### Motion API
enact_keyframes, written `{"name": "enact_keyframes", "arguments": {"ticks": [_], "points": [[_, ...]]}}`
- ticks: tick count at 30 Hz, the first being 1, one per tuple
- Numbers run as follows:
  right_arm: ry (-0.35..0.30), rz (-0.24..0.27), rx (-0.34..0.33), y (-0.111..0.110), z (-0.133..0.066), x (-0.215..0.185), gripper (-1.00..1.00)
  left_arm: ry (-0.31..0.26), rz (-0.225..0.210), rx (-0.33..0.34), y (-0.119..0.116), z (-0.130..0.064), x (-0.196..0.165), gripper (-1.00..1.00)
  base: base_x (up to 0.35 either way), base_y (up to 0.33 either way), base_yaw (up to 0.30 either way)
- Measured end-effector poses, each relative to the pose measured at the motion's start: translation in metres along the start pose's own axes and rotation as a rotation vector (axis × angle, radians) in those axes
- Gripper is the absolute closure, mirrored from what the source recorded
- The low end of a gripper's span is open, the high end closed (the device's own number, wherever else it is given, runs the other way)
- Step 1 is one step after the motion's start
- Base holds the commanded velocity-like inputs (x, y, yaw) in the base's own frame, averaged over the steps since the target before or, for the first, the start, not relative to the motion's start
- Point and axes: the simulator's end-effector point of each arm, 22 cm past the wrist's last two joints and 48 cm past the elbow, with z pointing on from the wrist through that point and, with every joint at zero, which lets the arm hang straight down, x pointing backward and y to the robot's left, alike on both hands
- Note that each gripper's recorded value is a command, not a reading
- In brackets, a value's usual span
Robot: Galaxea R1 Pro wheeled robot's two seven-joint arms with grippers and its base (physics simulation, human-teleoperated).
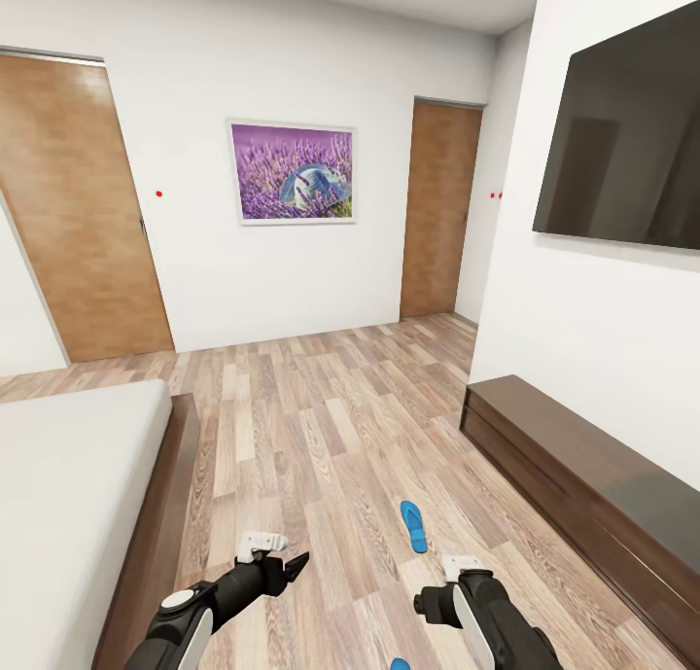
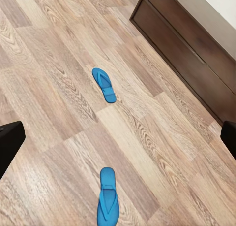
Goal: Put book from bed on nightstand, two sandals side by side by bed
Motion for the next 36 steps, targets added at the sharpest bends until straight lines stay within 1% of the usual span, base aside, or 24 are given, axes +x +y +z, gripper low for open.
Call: {"name": "enact_keyframes", "arguments": {"ticks": [36], "points": [[0.000,0.000,0.000,0.0001,0.0004,0.0006,-1.00,0.000,0.000,-0.001,0.0001,0.0000,0.0001,-1.00,0.000,0.000,0.000]]}}
